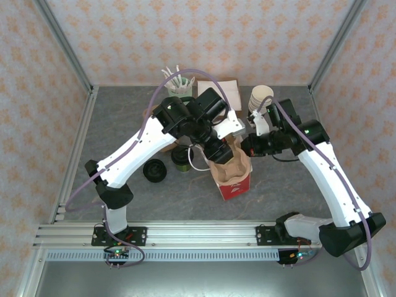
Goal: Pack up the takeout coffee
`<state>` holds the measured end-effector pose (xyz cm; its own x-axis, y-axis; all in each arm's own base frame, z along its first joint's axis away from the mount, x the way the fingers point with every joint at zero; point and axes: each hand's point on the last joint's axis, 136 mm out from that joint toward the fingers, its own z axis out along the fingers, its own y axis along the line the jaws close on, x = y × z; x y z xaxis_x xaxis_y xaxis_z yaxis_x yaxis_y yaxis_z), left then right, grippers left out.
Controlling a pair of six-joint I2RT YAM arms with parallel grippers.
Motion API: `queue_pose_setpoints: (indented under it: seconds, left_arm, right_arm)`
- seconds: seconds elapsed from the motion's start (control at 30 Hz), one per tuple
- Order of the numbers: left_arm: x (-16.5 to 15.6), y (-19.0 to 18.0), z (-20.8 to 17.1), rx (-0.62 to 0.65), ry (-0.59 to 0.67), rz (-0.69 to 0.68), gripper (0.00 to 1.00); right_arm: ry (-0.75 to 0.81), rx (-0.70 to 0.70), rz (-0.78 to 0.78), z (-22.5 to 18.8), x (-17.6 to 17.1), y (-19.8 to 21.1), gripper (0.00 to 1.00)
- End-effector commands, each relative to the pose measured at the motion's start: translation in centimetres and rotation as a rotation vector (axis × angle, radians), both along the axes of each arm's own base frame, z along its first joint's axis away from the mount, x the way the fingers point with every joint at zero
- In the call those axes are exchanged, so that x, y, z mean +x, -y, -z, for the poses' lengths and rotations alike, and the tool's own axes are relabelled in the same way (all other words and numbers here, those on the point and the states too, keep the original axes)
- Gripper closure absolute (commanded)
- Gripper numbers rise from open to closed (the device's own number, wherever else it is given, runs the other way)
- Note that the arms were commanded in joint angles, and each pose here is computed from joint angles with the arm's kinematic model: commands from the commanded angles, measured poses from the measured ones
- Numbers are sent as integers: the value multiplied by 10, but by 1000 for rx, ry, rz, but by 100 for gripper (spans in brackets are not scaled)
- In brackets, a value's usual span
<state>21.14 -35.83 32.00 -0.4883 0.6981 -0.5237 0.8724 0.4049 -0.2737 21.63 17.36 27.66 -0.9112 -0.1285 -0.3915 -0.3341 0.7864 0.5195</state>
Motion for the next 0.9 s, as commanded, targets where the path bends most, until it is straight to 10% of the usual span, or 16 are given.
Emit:
queue_pose_setpoints:
  seconds: [0.0,0.87]
  left_arm:
    - [-11,-5,0,11,-18,38,56]
    - [43,-31,47,184,-62,-145,58]
  right_arm:
    - [33,21,-54,-3,-1,-7,100]
    - [34,62,-159,-2,-15,-17,100]
